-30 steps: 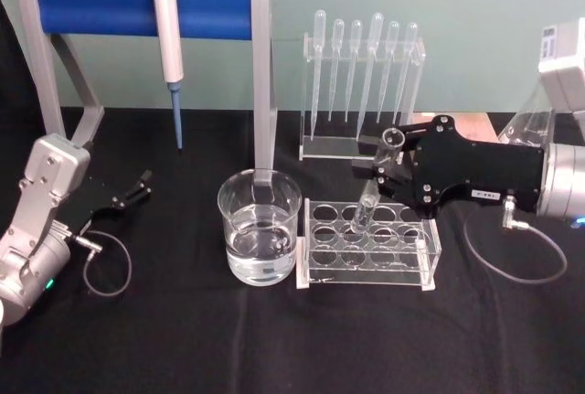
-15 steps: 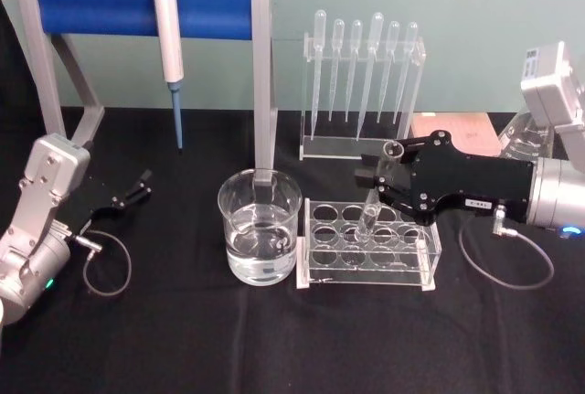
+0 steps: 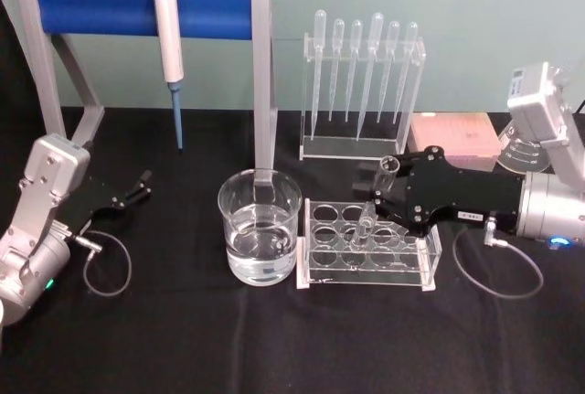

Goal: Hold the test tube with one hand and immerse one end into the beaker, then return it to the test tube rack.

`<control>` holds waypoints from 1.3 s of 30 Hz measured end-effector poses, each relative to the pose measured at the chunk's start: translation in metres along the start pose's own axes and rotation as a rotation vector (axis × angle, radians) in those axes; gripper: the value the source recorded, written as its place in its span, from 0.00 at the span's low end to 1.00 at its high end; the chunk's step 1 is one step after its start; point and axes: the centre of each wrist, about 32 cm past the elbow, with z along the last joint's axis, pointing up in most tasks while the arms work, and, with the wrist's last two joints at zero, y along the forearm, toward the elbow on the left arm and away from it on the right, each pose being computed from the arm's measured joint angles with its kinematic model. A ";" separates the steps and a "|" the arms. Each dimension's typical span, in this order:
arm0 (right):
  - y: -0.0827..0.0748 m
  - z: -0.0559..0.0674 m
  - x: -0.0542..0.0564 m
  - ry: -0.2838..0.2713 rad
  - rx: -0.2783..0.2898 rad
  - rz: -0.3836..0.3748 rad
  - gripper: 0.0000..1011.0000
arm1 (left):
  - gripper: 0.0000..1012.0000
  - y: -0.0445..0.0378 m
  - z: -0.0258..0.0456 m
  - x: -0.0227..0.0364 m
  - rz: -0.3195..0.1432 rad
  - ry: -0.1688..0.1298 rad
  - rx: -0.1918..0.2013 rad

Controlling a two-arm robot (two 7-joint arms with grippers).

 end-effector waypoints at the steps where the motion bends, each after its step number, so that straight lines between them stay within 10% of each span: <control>1: 0.000 -0.001 0.000 0.001 -0.001 0.001 0.22 | 0.99 0.0000 0.0000 0.0000 0.000 0.000 0.000; 39: 0.007 -0.033 -0.017 -0.038 -0.029 -0.058 0.22 | 0.99 0.0000 0.0000 0.0000 0.000 0.000 0.000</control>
